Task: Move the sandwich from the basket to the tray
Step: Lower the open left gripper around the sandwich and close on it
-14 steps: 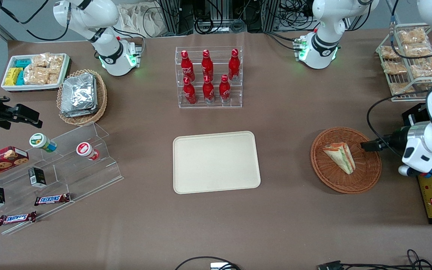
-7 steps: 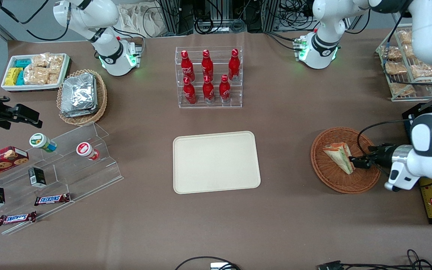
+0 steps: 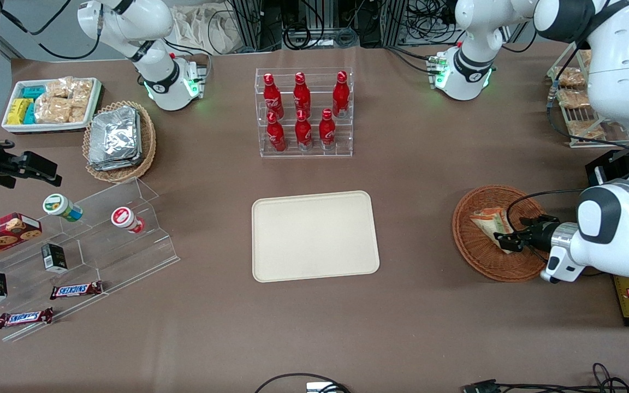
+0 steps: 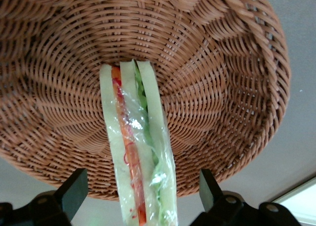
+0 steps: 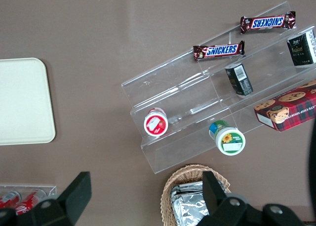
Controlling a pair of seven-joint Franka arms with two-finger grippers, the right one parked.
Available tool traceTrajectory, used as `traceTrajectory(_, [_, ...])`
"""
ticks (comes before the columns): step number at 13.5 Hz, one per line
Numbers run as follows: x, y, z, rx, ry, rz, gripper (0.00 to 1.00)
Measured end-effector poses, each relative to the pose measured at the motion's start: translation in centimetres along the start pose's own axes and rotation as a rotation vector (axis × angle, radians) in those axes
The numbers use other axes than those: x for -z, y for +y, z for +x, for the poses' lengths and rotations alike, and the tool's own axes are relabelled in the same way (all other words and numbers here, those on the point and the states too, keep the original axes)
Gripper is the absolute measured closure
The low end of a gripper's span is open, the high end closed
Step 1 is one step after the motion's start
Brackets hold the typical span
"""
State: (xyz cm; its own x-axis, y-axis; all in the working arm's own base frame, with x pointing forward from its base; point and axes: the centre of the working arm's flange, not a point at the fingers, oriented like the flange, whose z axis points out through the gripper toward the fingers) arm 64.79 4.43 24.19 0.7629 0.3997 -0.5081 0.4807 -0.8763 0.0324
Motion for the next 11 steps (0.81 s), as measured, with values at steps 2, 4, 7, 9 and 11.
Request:
traceTrajectory(2, [-0.6, 0.0, 0.5, 0.020, 0.003, -0.005, 0.00])
traceTrajectory(4, [-1.3, 0.0, 0.8, 0.031, -0.004, -0.004, 0.00])
traceTrajectory(7, [-2.5, -0.1, 1.3, 0.038, -0.022, 0.001, 0.00])
traceTrajectory(9, [-3.8, -0.3, 1.7, 0.043, -0.041, 0.007, 0.00])
traceTrajectory(11, [-5.0, -0.4, 2.1, 0.047, -0.061, 0.012, 0.00])
